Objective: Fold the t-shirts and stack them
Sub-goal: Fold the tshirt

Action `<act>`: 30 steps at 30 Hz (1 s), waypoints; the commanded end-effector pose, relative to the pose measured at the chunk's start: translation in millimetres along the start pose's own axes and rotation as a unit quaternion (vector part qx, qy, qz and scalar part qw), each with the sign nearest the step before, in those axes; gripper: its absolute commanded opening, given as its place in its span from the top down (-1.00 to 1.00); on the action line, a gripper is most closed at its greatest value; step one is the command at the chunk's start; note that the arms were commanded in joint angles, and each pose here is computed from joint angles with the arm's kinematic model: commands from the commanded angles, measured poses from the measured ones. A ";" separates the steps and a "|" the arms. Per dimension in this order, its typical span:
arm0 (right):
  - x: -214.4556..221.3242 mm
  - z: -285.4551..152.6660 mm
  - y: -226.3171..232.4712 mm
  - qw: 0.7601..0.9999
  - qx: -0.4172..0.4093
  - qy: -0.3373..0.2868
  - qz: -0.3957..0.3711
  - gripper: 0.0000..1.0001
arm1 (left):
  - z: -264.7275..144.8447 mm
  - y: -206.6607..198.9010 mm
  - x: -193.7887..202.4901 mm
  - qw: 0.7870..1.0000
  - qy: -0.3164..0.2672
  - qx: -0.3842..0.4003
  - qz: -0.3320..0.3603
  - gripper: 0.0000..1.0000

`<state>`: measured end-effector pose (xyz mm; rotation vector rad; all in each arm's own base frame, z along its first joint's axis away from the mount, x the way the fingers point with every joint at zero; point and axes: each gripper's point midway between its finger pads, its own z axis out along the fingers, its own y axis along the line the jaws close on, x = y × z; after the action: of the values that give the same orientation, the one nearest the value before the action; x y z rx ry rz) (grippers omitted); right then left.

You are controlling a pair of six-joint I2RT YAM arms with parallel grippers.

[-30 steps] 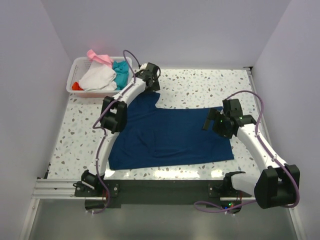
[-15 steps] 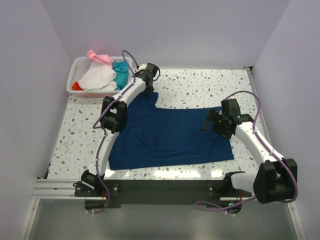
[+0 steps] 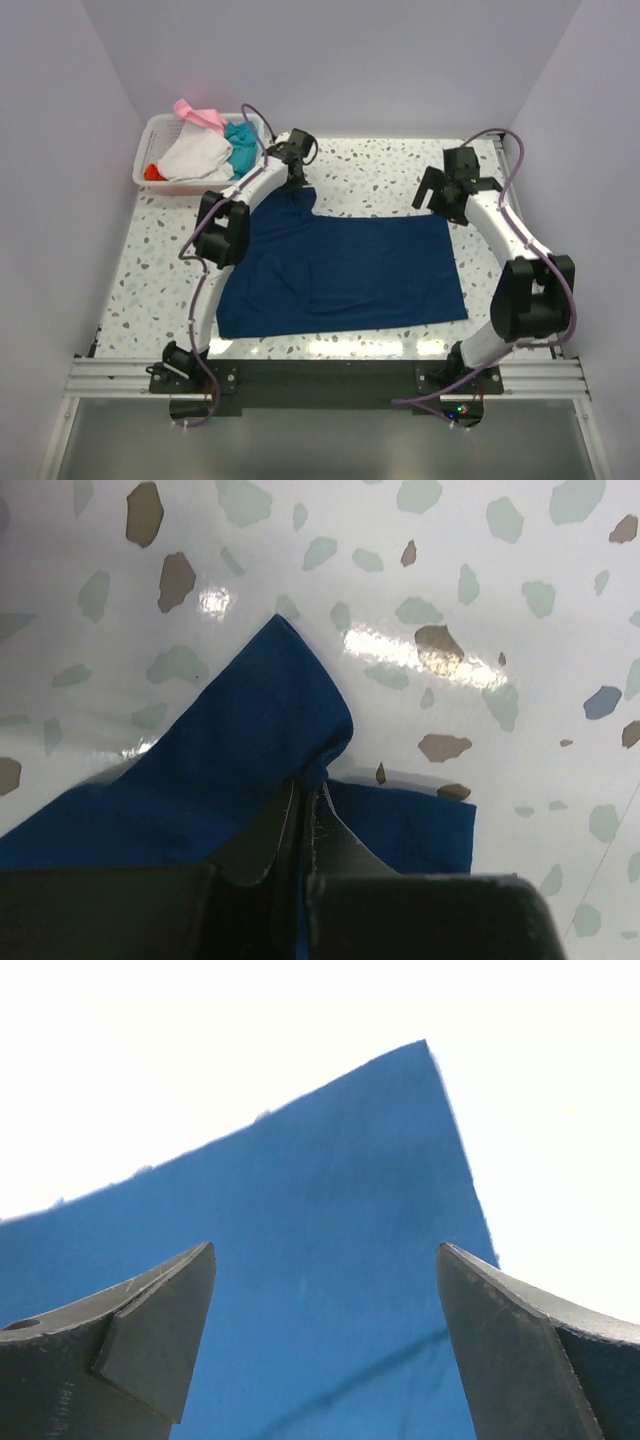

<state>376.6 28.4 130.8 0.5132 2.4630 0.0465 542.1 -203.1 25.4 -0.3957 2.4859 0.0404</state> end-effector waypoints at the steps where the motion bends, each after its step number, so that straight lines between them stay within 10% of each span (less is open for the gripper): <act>1: -32.8 25.7 -14.5 0.998 0.063 -0.030 -0.011 -0.87 | -41.6 -10.4 -28.3 0.999 -0.037 0.034 -0.005 1.00; 30: -9.3 127.8 -40.1 0.985 0.152 0.054 -0.062 -0.04 | -116.9 44.6 21.4 0.999 -0.043 -0.005 -0.005 1.00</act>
<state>444.5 -16.4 24.3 0.4665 2.6420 -0.3250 447.3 -184.8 70.2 -0.3467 2.4856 0.0667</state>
